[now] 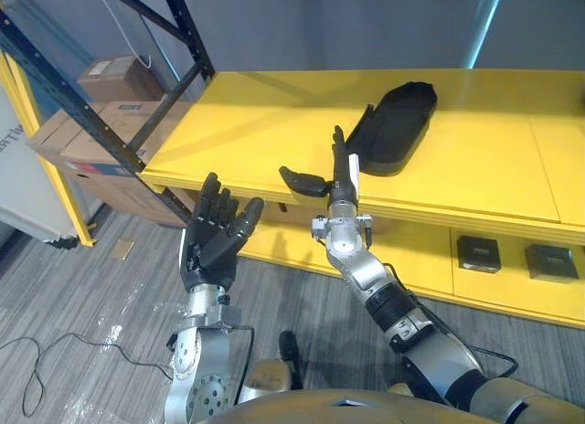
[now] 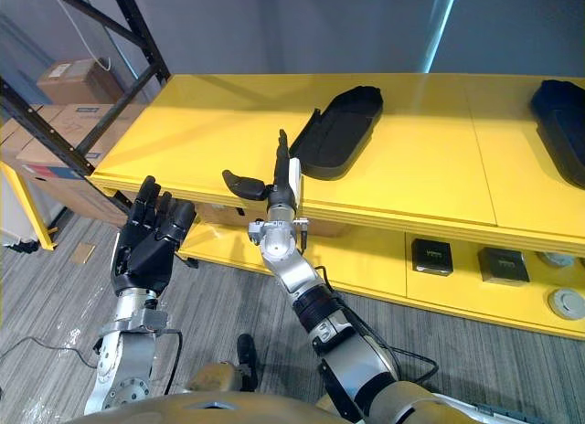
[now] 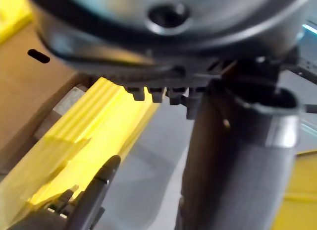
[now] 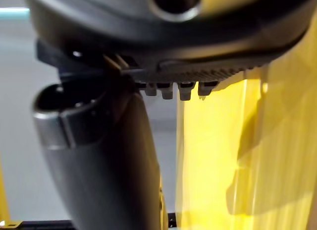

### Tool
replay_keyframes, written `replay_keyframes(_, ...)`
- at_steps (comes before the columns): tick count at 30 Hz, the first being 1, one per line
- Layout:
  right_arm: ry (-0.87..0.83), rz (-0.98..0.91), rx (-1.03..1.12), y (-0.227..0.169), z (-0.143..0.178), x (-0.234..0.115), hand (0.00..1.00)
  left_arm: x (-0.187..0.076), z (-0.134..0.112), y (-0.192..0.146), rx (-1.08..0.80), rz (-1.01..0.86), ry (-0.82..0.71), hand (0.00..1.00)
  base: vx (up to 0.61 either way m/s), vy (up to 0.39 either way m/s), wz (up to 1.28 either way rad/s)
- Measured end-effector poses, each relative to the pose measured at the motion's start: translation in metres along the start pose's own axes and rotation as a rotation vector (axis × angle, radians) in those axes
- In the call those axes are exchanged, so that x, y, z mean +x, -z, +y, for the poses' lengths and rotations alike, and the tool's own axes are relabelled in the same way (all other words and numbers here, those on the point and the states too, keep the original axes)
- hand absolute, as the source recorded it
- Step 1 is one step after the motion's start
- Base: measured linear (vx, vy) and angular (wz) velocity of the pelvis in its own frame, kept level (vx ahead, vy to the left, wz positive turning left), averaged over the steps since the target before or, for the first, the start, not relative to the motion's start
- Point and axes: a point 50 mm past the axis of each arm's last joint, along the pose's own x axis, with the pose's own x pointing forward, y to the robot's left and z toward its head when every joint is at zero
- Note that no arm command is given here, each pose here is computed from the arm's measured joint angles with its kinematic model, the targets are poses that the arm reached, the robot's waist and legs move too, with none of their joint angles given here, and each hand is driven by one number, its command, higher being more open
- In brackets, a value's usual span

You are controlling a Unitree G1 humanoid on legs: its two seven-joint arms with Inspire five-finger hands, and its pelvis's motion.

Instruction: Walk over and take three plastic housings, then place them on the shelf

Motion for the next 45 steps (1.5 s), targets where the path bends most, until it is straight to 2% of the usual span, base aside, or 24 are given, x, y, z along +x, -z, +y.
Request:
replay_keyframes(6,0.023,0.009,-0.006,0.002,-0.005,0.002,1.0,0.003,-0.007,0.009,-0.002,0.038,0.037,1.0,-0.01,-0.007,-0.17)
replay_keyframes(38,0.12,0.022,0.004,0.013,-0.02,-0.003,1.0,0.009,-0.016,0.01,-0.004,0.045,0.065,1.0,0.0,0.006,-0.04)
replay_keyframes(45,-0.016,-0.029,0.056,0.011,-0.015,-0.012,1.0,0.009,-0.013,0.009,0.022,0.054,0.077,1.0,0.0,-0.003,-0.03)
